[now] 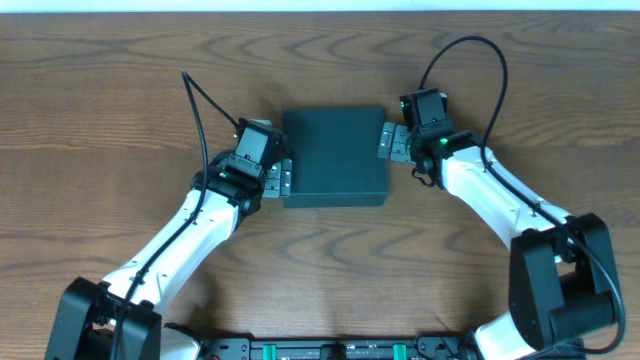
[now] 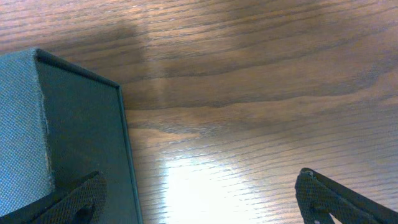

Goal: Pack container
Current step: 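Press both grippers against the box sides to square and center it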

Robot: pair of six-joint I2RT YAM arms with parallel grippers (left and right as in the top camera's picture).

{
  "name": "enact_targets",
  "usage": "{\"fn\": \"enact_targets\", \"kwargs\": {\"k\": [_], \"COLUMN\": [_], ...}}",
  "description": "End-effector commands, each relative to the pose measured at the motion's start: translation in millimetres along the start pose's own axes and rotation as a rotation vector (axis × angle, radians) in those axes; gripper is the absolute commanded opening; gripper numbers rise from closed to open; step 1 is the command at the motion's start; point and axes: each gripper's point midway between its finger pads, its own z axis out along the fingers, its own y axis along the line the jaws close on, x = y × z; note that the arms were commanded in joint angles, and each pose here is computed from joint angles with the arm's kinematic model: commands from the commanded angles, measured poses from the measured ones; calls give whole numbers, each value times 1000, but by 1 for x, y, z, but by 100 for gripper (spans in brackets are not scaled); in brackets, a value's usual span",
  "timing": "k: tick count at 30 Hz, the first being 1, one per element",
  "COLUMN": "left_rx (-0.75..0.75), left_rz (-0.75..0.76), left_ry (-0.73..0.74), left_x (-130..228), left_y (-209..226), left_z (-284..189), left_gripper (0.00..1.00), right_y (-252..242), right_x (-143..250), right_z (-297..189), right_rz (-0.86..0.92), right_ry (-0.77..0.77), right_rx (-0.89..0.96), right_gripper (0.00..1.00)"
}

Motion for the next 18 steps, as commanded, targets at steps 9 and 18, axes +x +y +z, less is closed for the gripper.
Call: {"fn": "enact_targets", "kwargs": {"k": [9,18], "left_rx": [67,75], "left_rz": [-31,-35], "left_ry": [-28,-53], "left_x": [-15,-19], "left_y": [-2,-1], "left_z": [-5,-17], "left_gripper": [95,95], "right_y": [35,13], "right_x": [40,18], "right_z": [5,-20], "right_rz": [-46,-32], "right_ry": [113,47], "right_rx": [-99,-48], "right_gripper": [99,99]}}
